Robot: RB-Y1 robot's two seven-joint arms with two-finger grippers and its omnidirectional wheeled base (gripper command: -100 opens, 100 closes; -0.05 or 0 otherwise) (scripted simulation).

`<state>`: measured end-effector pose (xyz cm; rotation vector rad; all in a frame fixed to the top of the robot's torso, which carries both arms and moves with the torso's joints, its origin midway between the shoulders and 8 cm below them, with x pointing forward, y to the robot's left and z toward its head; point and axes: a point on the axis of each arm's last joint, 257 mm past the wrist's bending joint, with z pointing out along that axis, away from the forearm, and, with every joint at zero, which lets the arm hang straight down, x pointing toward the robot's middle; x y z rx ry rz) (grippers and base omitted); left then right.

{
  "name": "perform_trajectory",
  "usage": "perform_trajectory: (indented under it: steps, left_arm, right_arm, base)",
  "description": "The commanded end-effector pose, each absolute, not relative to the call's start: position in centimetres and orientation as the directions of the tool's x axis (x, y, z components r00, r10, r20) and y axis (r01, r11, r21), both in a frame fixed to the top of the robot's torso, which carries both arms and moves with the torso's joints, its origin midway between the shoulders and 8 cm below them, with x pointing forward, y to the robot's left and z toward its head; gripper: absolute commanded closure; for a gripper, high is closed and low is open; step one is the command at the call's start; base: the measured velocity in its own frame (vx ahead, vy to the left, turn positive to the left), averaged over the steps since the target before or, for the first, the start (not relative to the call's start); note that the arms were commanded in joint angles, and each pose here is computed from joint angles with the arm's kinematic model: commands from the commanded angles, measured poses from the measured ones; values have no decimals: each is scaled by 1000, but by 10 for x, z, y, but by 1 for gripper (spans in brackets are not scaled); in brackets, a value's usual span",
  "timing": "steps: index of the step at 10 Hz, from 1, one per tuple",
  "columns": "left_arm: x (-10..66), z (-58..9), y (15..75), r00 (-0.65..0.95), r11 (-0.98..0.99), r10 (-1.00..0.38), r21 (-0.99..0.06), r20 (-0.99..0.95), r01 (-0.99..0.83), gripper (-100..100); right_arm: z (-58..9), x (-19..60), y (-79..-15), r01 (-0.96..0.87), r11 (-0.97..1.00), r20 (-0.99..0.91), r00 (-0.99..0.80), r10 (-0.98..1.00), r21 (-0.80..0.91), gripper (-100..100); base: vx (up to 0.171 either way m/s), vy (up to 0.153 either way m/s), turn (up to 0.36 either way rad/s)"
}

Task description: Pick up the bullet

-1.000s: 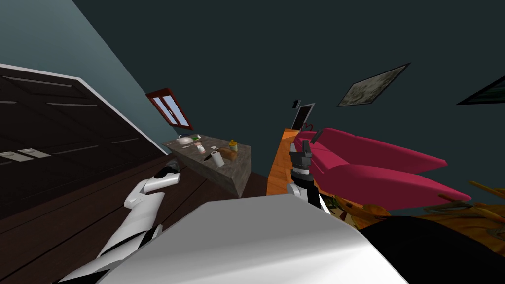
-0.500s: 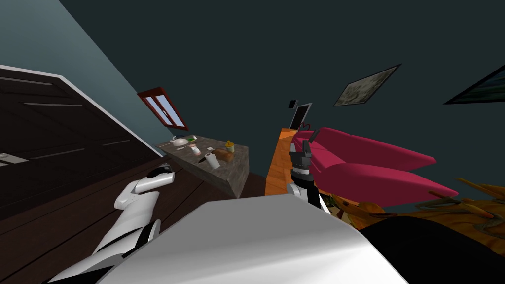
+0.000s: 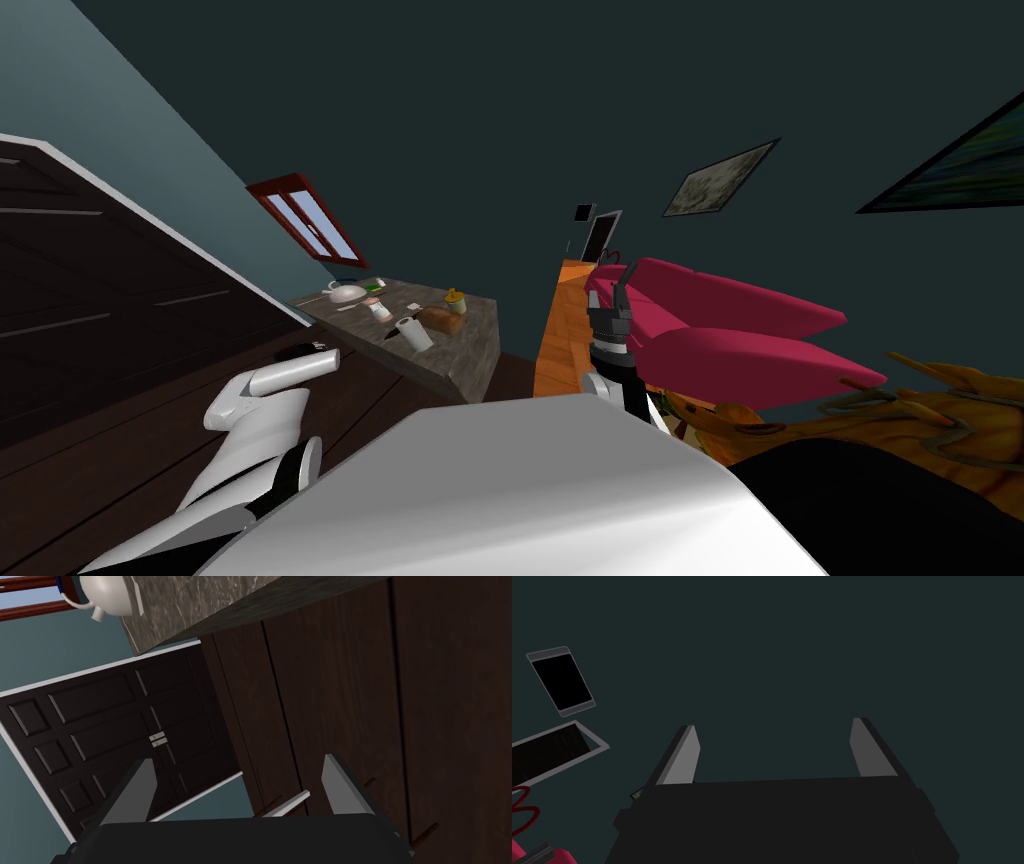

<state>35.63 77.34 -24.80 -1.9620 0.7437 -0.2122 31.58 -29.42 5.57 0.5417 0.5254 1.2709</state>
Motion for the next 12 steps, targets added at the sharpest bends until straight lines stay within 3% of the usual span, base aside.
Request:
perform_trajectory:
  steps: [1,12]
  left_arm:
    - [353,-253,777,803,-346,-574,-841,-160,-415,-100]
    - [267,-292,798,933,-699,-355,-648,-53,-303,-100]
  right_arm:
    - [56,316,-294,-738,207,-68,214,974,642,0]
    - [56,316,-294,-738,207,-68,215,974,642,0]
  base:
    - [59,-18,-11]
    - [93,-28,-93]
